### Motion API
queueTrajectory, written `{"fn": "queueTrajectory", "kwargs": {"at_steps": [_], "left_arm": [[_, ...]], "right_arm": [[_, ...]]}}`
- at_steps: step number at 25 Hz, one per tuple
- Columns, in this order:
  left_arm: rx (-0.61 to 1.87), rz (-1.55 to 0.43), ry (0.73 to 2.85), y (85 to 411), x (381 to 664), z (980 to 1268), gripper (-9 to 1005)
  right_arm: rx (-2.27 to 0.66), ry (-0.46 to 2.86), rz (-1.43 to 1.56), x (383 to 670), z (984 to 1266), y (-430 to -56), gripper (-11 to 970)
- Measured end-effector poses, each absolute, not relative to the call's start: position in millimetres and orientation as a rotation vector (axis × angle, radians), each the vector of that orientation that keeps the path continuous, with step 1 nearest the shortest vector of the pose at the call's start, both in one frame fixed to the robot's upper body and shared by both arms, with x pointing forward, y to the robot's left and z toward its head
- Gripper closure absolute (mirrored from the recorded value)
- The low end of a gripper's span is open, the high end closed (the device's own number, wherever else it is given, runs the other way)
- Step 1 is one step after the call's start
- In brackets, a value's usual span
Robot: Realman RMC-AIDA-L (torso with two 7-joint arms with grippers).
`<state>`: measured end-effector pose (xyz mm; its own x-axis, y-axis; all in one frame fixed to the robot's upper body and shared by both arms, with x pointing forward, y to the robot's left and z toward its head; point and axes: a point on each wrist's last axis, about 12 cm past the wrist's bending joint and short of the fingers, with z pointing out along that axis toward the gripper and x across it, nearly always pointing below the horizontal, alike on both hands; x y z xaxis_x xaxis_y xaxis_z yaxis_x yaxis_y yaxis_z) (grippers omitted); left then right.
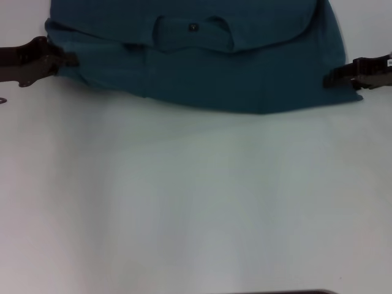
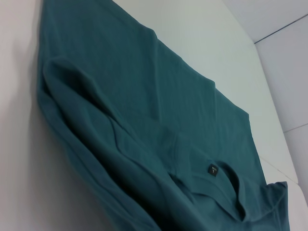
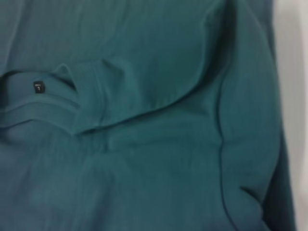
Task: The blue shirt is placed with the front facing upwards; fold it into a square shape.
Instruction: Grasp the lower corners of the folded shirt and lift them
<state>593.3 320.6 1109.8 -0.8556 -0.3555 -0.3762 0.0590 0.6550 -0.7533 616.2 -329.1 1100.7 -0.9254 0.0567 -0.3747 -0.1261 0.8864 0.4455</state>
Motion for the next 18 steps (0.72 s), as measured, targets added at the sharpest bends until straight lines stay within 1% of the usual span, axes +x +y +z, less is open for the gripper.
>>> {"fn": "queueTrajectory", "kwargs": {"at_steps": [6,13,18], "left_arm": [[-0.231,-1.102,2.37,320.7,593.6,1109.9,971],[-0.231,-1.1,2.366,321.1,594.2,1110.7,970],[-0.233,-1.101,2.363,320.6,594.7,1111.1,970]], "right_arm": [[-0.078,2.685,0.71,616.4,1097.2,-315.9,224],[-0.058,2.689,0.754,612.6,1103.2,-322.2,226],[-0.066,2.698,0.749,611.5,1103.1,-323.3,318]]}}
